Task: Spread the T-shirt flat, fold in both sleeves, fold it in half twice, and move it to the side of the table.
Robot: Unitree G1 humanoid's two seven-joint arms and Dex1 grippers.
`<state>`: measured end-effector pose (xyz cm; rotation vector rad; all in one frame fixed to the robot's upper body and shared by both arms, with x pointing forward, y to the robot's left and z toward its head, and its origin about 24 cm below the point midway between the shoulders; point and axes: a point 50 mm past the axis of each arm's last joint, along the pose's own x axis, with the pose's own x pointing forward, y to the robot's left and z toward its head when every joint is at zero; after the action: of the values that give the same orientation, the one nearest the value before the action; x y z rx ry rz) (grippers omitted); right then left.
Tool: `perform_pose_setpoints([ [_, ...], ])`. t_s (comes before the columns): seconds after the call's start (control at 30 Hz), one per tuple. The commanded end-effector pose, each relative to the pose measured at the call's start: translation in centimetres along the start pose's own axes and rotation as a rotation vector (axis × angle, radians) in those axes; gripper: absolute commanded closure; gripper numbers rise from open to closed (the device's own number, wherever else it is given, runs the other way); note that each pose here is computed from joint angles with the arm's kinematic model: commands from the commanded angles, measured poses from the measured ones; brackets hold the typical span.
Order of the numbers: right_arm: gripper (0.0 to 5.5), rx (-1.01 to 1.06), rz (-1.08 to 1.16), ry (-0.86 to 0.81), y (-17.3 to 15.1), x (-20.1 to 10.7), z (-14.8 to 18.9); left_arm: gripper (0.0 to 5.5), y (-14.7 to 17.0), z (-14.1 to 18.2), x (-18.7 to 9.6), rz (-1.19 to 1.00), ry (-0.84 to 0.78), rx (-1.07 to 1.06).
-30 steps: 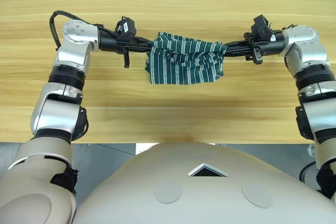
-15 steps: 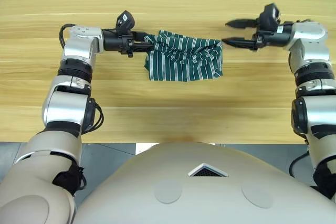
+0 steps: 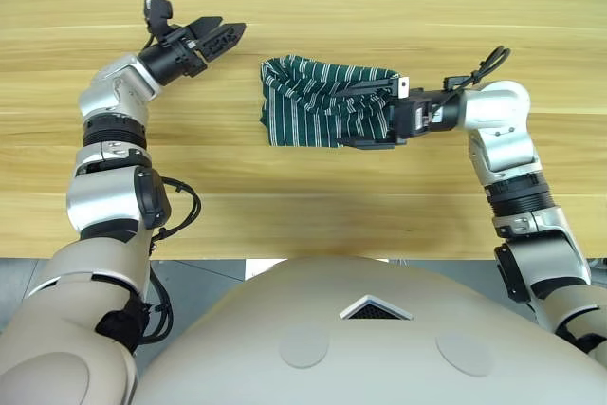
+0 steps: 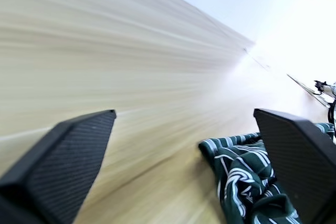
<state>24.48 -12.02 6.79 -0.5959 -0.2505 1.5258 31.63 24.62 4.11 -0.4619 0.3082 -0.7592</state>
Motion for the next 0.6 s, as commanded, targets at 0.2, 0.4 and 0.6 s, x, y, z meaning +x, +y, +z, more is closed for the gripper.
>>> perform_pose_setpoints([
  [0.2,2.22,-0.246,-0.124,0.185,-3.6,1.8,-2.2,0.39,-2.9,0.4,-2.1,-0.112,-0.196,0.065],
  [0.4,2.22,-0.346,-0.196,0.306,-5.3,0.6,-3.6,0.39,-5.9,0.7,-2.1,-0.193,-0.260,0.104],
  [0.6,2.22,-0.448,-0.375,0.425,-8.3,-0.3,-4.3,0.39,-12.0,-3.0,-2.0,-0.248,-0.175,0.345],
])
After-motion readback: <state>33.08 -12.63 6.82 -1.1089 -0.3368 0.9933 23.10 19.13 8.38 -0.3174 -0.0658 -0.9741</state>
